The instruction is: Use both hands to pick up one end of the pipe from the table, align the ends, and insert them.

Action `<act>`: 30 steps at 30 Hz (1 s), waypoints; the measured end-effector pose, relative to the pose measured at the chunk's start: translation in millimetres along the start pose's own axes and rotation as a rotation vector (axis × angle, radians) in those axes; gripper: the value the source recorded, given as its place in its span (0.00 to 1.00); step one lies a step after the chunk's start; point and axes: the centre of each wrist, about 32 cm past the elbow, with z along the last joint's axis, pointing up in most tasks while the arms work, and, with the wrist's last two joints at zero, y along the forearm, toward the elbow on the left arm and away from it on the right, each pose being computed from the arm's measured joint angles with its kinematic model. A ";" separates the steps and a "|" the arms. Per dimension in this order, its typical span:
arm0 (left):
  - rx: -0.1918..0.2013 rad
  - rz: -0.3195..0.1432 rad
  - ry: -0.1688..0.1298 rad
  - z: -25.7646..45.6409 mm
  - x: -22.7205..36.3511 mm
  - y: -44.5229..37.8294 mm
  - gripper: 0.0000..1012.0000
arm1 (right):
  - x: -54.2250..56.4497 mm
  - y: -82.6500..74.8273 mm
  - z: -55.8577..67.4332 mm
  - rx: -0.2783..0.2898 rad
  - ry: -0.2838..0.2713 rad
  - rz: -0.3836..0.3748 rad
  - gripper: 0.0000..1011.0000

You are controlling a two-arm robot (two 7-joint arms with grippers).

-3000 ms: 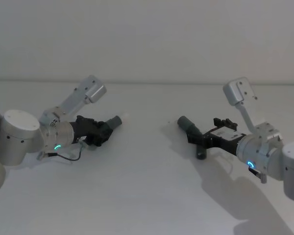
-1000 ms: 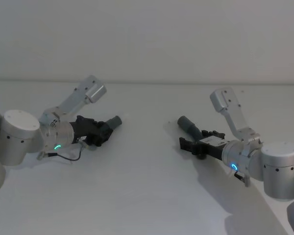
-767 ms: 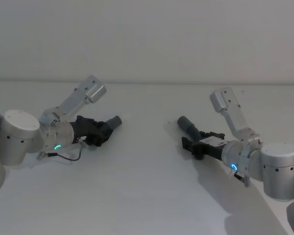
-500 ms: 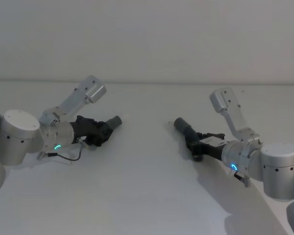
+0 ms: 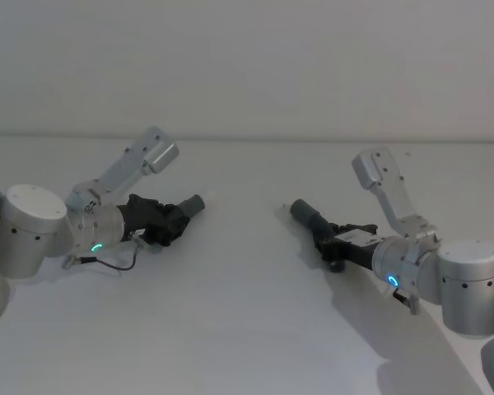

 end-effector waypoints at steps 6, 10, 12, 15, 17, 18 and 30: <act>-0.003 0.001 -0.010 0.5 -0.2 -0.3 0.33 | -0.2 0.0 -0.2 0.001 -0.003 0.000 0.26; -0.015 0.001 -0.033 2.6 0.3 0.0 0.33 | -0.6 -0.7 -0.6 0.011 -0.018 0.000 0.26; -0.023 0.002 -0.045 4.3 0.9 0.6 0.33 | -1.0 -1.4 -0.6 0.020 -0.029 -0.001 0.26; -0.043 0.001 -0.074 9.1 1.9 2.3 0.33 | -1.0 -3.4 0.1 0.047 -0.056 -0.002 0.26; -0.062 0.000 -0.101 13.8 3.4 4.3 0.33 | -0.9 -4.4 0.3 0.058 -0.068 -0.002 0.26; -0.066 0.000 -0.108 15.4 4.0 5.1 0.33 | -0.9 -4.8 0.5 0.064 -0.074 -0.003 0.26; -0.166 -0.036 -0.279 43.5 20.4 18.9 0.33 | 7.3 -18.7 5.8 0.184 -0.214 0.024 0.26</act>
